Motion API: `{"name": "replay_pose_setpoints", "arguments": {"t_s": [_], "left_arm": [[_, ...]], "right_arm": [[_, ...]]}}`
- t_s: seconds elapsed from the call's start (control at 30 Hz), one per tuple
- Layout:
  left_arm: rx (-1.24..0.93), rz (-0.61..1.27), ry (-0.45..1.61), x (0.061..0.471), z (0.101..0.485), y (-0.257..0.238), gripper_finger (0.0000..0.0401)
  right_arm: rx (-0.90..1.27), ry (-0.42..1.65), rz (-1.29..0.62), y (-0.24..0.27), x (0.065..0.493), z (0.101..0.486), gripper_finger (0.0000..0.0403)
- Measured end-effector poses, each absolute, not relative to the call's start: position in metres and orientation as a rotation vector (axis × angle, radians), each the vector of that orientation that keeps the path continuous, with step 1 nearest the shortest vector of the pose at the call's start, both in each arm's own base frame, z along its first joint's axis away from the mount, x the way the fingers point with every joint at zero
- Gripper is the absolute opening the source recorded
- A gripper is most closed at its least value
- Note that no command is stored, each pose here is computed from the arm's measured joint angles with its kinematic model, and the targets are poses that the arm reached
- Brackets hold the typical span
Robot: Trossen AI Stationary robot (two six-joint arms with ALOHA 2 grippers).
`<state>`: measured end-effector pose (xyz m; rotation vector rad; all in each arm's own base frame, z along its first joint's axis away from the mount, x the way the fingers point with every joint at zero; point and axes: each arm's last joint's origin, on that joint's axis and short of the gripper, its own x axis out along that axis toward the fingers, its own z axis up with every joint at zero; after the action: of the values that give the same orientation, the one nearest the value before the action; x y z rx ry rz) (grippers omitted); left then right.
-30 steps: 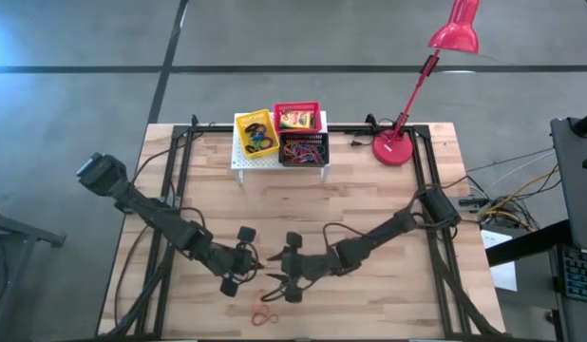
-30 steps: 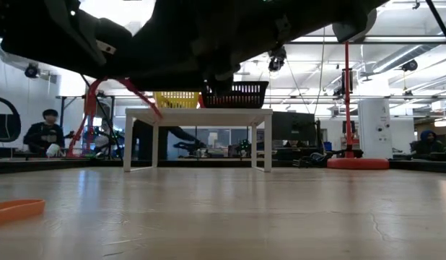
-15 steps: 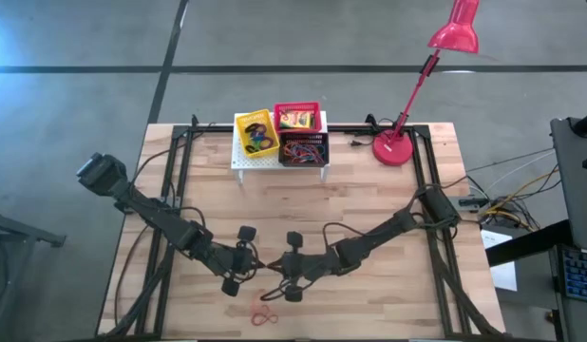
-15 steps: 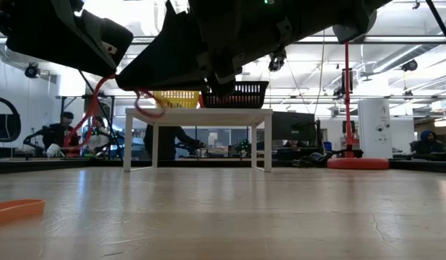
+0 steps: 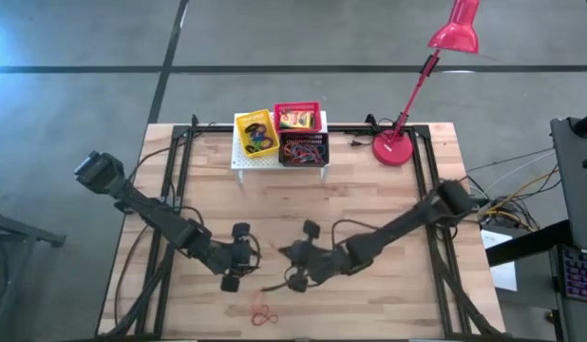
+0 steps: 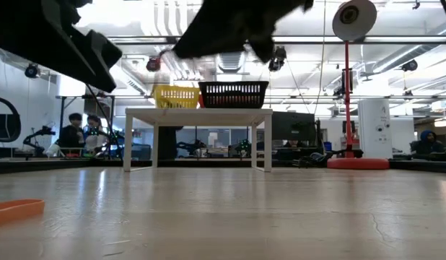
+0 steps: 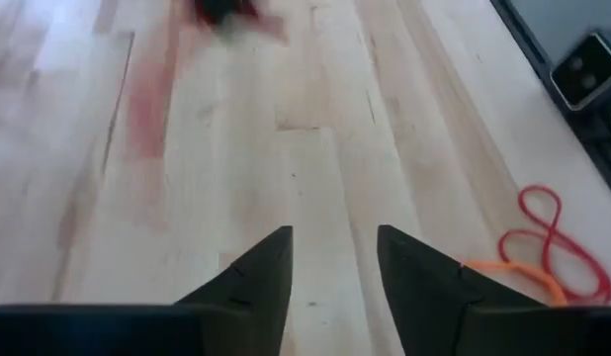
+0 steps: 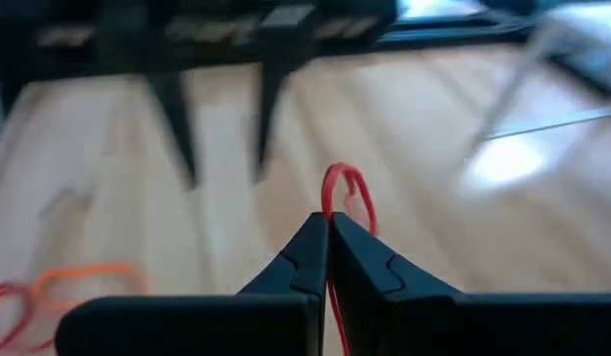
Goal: Pick & Place Office Desk Supplies
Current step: Put the red rubber band into the black bin on the shelf
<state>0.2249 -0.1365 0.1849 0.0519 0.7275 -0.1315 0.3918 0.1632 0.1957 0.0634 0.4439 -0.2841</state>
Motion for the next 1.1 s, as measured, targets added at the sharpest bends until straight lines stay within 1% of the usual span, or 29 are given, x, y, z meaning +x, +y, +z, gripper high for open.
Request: {"name": "replay_pose_setpoints", "arguments": {"t_s": [0.13,0.3,0.47,0.6,0.7,0.77,0.9,1.03,1.1], "left_arm": [[-0.017,-0.109,0.703,0.223,0.178,-0.135,0.0156],[-0.063,-0.119,0.618,0.220,0.169,-0.133,0.0147],[-0.079,-0.119,0.583,0.218,0.164,-0.131,0.0138],[-0.078,-0.118,0.585,0.216,0.161,-0.130,0.0137],[-0.078,-0.116,0.583,0.216,0.161,-0.130,0.0137],[-0.078,-0.116,0.582,0.216,0.161,-0.130,0.0136],[-0.078,-0.116,0.583,0.216,0.161,-0.130,0.0136],[-0.079,-0.116,0.582,0.216,0.161,-0.130,0.0136],[-0.079,-0.116,0.582,0.216,0.161,-0.130,0.0136]], "right_arm": [[0.036,0.407,-0.393,0.141,0.379,0.236,0.0009],[0.003,0.339,-0.486,0.092,0.368,0.287,0.0009],[-0.006,0.321,-0.468,0.032,0.364,0.315,0.0009],[0.022,0.342,-0.445,-0.017,0.365,0.316,0.0009],[0.055,0.373,-0.455,-0.047,0.366,0.309,0.0009],[0.068,0.432,-0.475,-0.063,0.362,0.303,0.0009],[0.087,0.531,-0.529,-0.081,0.356,0.292,0.0009],[0.109,0.591,-0.556,-0.087,0.350,0.287,0.0009],[0.110,0.611,-0.564,-0.089,0.348,0.286,0.0016]]}}
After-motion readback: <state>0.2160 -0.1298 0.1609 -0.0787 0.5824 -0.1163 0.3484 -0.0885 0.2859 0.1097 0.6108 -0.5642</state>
